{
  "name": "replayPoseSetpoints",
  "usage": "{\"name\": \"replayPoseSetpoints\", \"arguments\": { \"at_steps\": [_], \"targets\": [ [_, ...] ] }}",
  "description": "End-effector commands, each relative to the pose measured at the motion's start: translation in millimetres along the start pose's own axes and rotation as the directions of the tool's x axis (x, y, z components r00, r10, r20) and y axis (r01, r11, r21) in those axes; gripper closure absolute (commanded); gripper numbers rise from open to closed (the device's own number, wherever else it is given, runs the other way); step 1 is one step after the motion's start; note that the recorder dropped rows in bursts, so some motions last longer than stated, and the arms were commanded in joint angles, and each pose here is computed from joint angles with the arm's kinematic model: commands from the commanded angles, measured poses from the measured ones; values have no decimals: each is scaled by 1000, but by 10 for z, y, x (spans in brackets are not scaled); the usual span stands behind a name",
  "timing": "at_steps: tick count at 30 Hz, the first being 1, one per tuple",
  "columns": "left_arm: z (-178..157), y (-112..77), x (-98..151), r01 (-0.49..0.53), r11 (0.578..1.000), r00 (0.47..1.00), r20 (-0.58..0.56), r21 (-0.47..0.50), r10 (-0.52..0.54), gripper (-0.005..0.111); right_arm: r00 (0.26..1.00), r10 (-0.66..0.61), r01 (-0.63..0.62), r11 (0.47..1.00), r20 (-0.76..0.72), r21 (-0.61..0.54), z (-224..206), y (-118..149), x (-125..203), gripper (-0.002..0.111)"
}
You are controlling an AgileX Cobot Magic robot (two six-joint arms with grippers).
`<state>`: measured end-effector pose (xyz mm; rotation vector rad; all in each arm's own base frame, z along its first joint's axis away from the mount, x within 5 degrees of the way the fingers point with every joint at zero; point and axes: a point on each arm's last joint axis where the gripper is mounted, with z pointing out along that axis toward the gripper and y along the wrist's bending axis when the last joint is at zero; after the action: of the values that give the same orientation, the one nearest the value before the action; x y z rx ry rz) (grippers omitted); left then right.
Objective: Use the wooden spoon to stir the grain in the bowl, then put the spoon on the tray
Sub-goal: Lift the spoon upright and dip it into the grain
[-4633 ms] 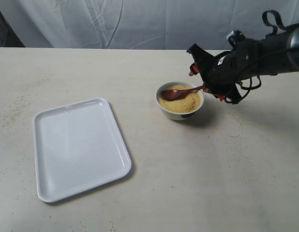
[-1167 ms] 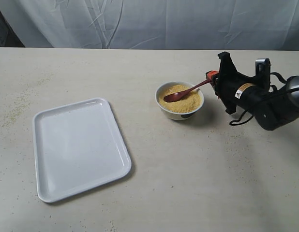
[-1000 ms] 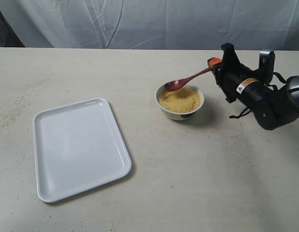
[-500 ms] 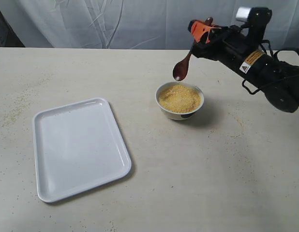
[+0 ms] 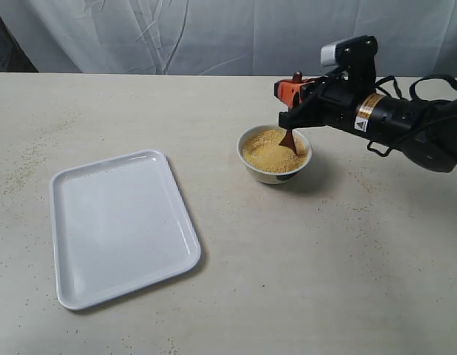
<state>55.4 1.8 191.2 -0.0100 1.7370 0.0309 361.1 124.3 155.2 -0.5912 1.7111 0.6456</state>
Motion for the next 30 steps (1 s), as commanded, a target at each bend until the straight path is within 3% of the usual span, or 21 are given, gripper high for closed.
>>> {"name": "replayPoseSetpoints", "arguments": {
  "at_steps": [1, 8, 12, 18, 24, 30],
  "targets": [
    [0, 3, -3, -6, 1000, 1000, 14, -5, 6, 107, 999, 6, -4, 997, 38, -76, 38, 115, -11, 108],
    [0, 3, -3, -6, 1000, 1000, 14, -5, 6, 107, 993, 11, -7, 999, 121, -33, -48, 74, -247, 108],
    [0, 3, -3, -6, 1000, 1000, 14, -5, 6, 107, 991, -56, 74, 986, 120, -152, -81, 210, -299, 108],
    [0, 3, -3, -6, 1000, 1000, 14, -5, 6, 107, 999, -53, 52, 969, 5, -241, -82, 285, -180, 108],
    [0, 3, -3, -5, 1000, 1000, 14, -5, 5, 107, 995, -42, 32, 994, -94, -103, -25, 133, 2, 108],
    [0, 3, -3, -5, 1000, 1000, 14, -5, 5, 107, 997, 29, -27, 999, 74, -20, -50, 70, -226, 108]
  ]
}}
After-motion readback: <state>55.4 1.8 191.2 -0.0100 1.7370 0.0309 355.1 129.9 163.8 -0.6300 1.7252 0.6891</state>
